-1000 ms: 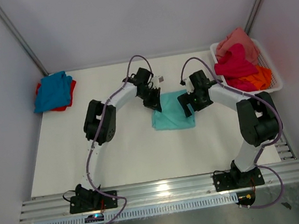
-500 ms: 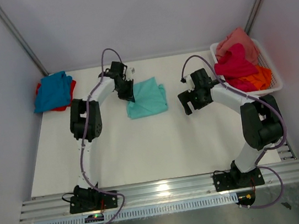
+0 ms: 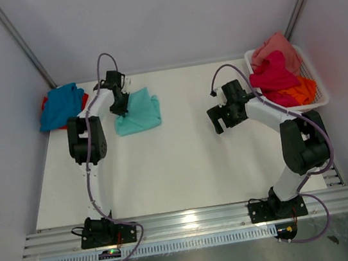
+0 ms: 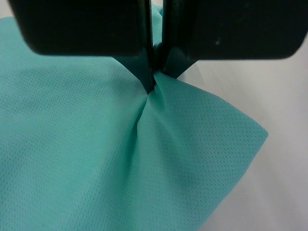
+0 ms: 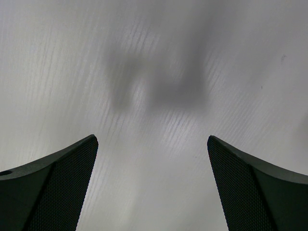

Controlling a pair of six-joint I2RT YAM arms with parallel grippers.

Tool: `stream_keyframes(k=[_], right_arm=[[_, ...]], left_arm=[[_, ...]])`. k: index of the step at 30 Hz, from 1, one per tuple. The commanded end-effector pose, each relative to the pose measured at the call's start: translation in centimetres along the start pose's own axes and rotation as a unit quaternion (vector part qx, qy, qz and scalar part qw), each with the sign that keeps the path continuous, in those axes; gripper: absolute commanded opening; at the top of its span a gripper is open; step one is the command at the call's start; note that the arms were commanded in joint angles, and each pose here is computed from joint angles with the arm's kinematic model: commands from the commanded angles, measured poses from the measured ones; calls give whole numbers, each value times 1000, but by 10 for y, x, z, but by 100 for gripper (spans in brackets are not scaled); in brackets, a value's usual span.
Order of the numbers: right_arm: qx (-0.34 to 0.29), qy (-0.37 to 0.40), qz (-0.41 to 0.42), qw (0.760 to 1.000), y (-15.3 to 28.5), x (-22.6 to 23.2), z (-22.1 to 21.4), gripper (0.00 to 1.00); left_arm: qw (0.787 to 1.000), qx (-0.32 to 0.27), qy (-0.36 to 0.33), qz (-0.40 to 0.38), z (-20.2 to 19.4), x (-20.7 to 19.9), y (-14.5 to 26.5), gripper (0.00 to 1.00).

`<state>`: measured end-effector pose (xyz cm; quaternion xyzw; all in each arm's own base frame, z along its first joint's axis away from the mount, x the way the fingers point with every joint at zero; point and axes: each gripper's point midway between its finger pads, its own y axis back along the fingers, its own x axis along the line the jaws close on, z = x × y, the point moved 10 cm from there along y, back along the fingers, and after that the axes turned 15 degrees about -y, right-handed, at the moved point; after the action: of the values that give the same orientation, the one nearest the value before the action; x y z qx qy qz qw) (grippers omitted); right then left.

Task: Fold and stack the t-shirts
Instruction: Fold the tshirt, then neatly place the folded tshirt to the corner

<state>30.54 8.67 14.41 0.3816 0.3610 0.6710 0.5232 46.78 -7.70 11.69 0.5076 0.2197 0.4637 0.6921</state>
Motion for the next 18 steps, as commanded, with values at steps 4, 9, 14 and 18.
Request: stream_keyframes(k=[4, 9, 14, 18], right_arm=[[-43, 5, 7, 999, 19, 5, 13, 99], [-45, 6, 6, 999, 20, 5, 13, 99], [-44, 7, 5, 999, 19, 5, 14, 99], [-42, 9, 5, 999, 17, 4, 13, 99]], left_arm=[[990, 67, -36, 117, -25, 54, 6, 0], [983, 75, -55, 161, -29, 73, 9, 0], [974, 70, -75, 204, -25, 87, 19, 0], [970, 54, -83, 221, -14, 94, 33, 0]])
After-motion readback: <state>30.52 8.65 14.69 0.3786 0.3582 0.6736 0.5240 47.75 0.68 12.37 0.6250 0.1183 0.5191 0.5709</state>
